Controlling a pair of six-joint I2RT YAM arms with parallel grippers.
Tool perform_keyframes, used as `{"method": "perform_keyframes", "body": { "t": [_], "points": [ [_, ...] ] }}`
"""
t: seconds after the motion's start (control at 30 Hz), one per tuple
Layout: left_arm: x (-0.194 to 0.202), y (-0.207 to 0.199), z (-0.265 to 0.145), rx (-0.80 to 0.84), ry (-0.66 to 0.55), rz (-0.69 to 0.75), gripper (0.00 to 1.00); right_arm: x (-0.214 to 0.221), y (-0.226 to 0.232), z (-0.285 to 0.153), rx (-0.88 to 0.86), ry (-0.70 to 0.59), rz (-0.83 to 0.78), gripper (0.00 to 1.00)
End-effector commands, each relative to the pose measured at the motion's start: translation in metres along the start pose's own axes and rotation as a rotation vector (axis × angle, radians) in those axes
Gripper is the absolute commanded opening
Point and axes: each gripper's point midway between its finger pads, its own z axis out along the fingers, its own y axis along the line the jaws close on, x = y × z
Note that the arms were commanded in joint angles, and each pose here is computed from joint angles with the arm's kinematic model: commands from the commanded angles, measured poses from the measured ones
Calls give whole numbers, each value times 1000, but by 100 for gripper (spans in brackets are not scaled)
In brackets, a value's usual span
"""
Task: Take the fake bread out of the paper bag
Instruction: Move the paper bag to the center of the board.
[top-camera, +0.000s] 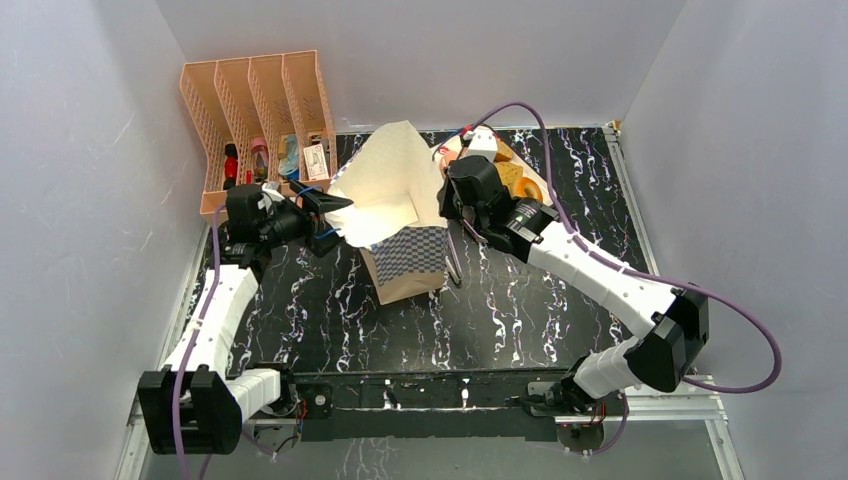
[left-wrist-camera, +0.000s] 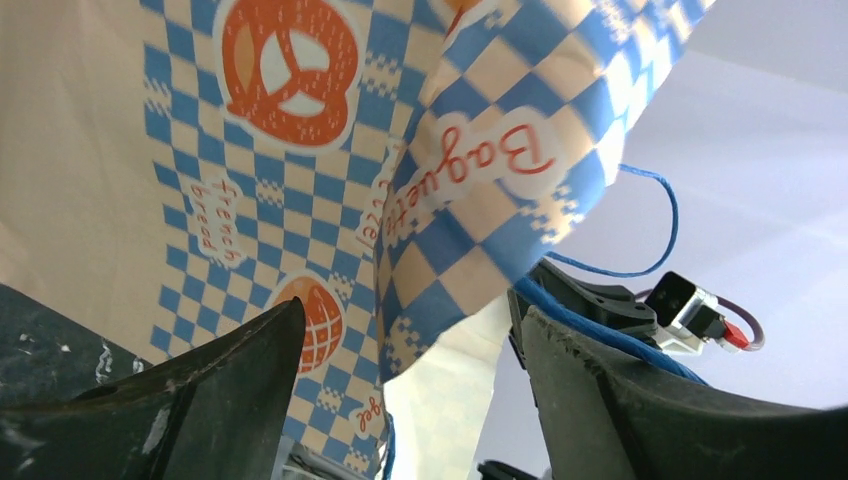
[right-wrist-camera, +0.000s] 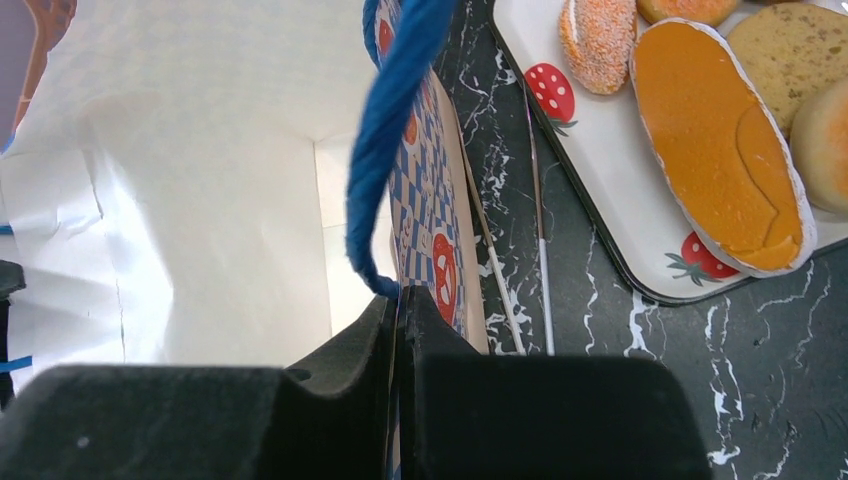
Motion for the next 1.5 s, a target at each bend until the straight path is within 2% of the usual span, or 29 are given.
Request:
{"method": "perform_keyframes", "body": {
  "t": [0.0, 0.47, 0.97, 1.47],
  "points": [
    [16, -25, -6, 68, 137, 19, 80, -40, 30, 1, -98, -129, 43, 0],
    [31, -19, -11, 47, 242, 26, 82, -60, 47, 10, -139, -183, 61, 0],
    [44, 0, -19, 18, 275, -1, 82, -76, 41, 29, -158, -194, 118, 0],
    [49, -9, -20, 60, 325, -5, 84, -94, 58, 39, -209, -212, 132, 0]
  ]
}}
